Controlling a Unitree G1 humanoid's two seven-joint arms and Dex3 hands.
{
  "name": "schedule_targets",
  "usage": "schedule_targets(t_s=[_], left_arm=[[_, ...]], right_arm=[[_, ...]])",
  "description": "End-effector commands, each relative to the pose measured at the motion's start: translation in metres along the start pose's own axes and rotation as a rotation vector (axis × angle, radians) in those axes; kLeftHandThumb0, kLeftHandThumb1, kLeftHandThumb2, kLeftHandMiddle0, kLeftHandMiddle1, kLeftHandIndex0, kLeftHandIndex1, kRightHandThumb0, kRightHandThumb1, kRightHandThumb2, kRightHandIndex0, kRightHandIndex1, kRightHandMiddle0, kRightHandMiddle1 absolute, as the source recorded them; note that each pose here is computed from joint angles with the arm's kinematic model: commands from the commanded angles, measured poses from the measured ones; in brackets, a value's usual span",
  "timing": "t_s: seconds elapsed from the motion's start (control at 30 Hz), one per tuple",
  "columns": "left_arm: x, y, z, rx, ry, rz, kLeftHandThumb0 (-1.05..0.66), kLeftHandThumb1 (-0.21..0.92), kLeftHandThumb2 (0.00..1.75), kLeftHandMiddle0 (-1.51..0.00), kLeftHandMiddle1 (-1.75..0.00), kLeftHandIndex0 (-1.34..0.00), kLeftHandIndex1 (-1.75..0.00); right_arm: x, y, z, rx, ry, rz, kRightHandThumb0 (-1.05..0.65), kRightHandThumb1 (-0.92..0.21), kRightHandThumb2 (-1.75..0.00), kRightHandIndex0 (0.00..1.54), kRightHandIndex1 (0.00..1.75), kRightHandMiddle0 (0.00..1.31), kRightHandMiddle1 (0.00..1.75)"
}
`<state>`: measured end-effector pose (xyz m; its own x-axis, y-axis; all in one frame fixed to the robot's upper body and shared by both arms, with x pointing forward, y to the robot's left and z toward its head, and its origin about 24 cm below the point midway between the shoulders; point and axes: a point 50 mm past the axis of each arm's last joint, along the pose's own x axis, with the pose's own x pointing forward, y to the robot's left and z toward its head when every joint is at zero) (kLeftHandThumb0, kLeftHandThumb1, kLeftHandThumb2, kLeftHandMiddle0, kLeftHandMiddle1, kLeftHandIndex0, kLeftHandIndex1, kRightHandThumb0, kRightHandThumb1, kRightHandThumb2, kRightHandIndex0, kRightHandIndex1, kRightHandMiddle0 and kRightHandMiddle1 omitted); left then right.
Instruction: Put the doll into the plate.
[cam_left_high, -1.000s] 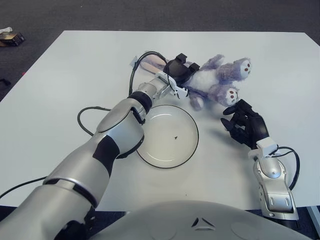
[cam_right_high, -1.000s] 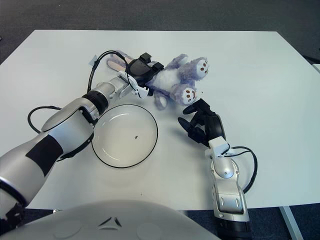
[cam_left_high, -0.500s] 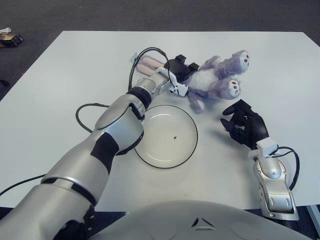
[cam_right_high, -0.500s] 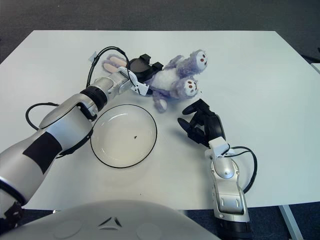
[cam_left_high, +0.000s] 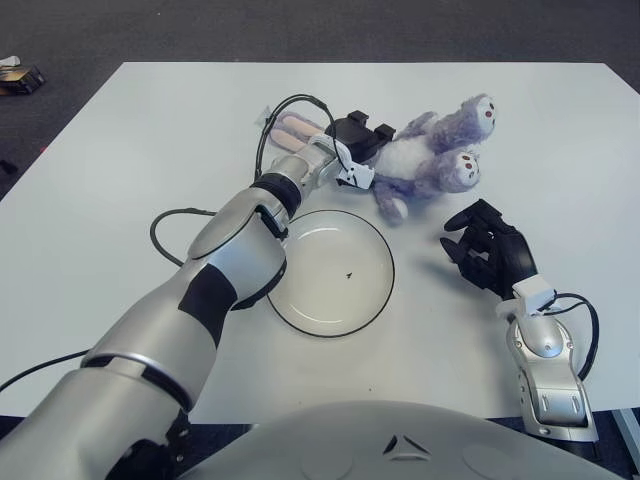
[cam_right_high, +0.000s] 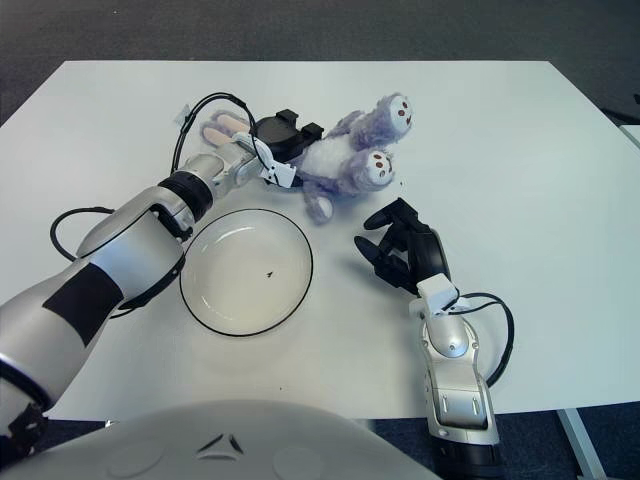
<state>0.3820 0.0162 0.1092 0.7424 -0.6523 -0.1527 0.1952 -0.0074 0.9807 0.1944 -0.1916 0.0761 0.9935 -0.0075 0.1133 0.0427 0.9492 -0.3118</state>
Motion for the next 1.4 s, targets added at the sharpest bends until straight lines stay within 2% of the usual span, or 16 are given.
schedule_targets(t_s=[0.0,0.57,0.7,0.8,0.93,1.03,1.2,1.37], left_arm=[[-0.014,-0.024,-0.021,-0.072,0.060,-0.105,0.43,0.43,1.16,-0.51,-1.75,-0.58,-1.75],[-0.026,0.018,-0.049,-0.209,0.067,-0.029,0.44,0.39,1.21,-0.55,-1.75,-0.61,-1.75],[-0.031,0.033,-0.055,-0.215,0.045,-0.014,0.44,0.39,1.22,-0.55,-1.75,-0.61,-1.75],[-0.033,0.035,-0.056,-0.217,0.040,-0.014,0.45,0.38,1.22,-0.55,-1.75,-0.61,-1.75],[-0.041,0.054,-0.065,-0.201,0.023,0.001,0.45,0.38,1.23,-0.55,-1.75,-0.61,-1.75],[-0.043,0.057,-0.067,-0.199,0.017,0.001,0.45,0.38,1.23,-0.55,-1.75,-0.61,-1.75],[-0.051,0.072,-0.071,-0.200,-0.018,0.010,0.45,0.37,1.23,-0.56,-1.75,-0.61,-1.75],[-0.056,0.077,-0.071,-0.183,-0.053,0.015,0.45,0.37,1.24,-0.56,-1.75,-0.61,-1.75]], right_arm=[[-0.003,-0.001,-0.009,-0.011,0.057,0.009,-0.36,-0.92,-0.29,0.75,1.75,0.45,1.49],[-0.001,0.002,-0.014,-0.002,0.083,0.005,-0.36,-0.92,-0.29,0.74,1.75,0.45,1.49],[-0.001,0.004,-0.016,0.003,0.100,0.005,-0.36,-0.92,-0.29,0.74,1.75,0.45,1.49],[-0.001,0.004,-0.016,0.003,0.103,0.005,-0.36,-0.92,-0.29,0.73,1.75,0.45,1.49],[0.001,0.005,-0.018,0.003,0.121,0.001,-0.36,-0.92,-0.29,0.73,1.75,0.45,1.49],[0.001,0.005,-0.018,0.001,0.125,0.000,-0.36,-0.92,-0.29,0.73,1.75,0.45,1.49],[0.003,0.004,-0.020,-0.003,0.129,-0.003,-0.36,-0.92,-0.28,0.74,1.75,0.45,1.49],[0.005,0.003,-0.021,-0.005,0.131,-0.004,-0.36,-0.92,-0.28,0.74,1.75,0.45,1.49]])
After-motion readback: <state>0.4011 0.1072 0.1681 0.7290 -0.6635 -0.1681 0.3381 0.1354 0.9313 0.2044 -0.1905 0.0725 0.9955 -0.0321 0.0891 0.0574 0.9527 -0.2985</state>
